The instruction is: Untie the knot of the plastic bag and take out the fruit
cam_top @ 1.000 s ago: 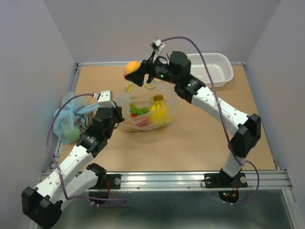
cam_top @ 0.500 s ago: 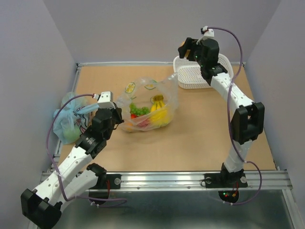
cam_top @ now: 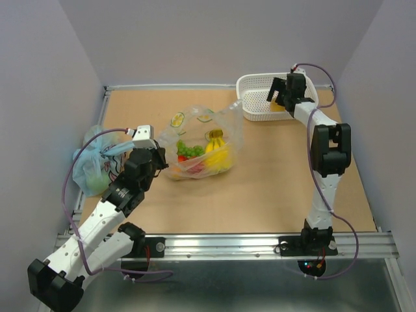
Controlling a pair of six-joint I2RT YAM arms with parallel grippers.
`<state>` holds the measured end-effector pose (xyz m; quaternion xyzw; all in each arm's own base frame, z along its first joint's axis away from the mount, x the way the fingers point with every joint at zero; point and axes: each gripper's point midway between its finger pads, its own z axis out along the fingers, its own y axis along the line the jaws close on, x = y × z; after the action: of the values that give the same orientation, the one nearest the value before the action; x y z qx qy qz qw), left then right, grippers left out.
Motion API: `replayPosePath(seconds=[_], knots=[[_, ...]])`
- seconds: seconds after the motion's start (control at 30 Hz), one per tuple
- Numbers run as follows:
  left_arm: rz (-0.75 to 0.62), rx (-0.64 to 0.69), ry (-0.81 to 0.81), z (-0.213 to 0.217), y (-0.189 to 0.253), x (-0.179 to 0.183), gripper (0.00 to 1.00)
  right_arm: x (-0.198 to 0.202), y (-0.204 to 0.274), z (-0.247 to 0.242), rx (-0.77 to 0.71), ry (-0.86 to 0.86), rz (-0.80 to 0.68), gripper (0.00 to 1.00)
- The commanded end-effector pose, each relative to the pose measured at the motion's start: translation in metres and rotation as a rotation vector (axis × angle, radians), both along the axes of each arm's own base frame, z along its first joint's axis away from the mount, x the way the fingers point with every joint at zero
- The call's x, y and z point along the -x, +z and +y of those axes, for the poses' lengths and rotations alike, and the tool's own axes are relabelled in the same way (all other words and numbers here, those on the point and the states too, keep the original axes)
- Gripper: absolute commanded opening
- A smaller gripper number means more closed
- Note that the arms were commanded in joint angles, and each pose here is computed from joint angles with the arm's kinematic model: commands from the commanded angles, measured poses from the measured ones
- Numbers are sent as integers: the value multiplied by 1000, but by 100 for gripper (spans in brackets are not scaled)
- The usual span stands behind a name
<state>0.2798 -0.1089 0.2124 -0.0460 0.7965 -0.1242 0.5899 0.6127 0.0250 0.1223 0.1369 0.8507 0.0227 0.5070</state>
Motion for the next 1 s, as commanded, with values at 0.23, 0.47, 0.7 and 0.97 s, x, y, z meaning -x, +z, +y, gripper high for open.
replayPosePath(seconds=[0.23,0.47,0.7,0.97], knots=[[-34,8,-24,-5,7,-2,0,56,164,50,10,232,-247,100],[-18,21,-22,-7,4,-3,0,180,254,180,4,682,-422,96],[-5,35,-35,-11,1,-1,0,274,277,257,-114,948,-458,99],[68,106,-2,-9,-14,9,0,251,153,257,-47,808,-183,88]])
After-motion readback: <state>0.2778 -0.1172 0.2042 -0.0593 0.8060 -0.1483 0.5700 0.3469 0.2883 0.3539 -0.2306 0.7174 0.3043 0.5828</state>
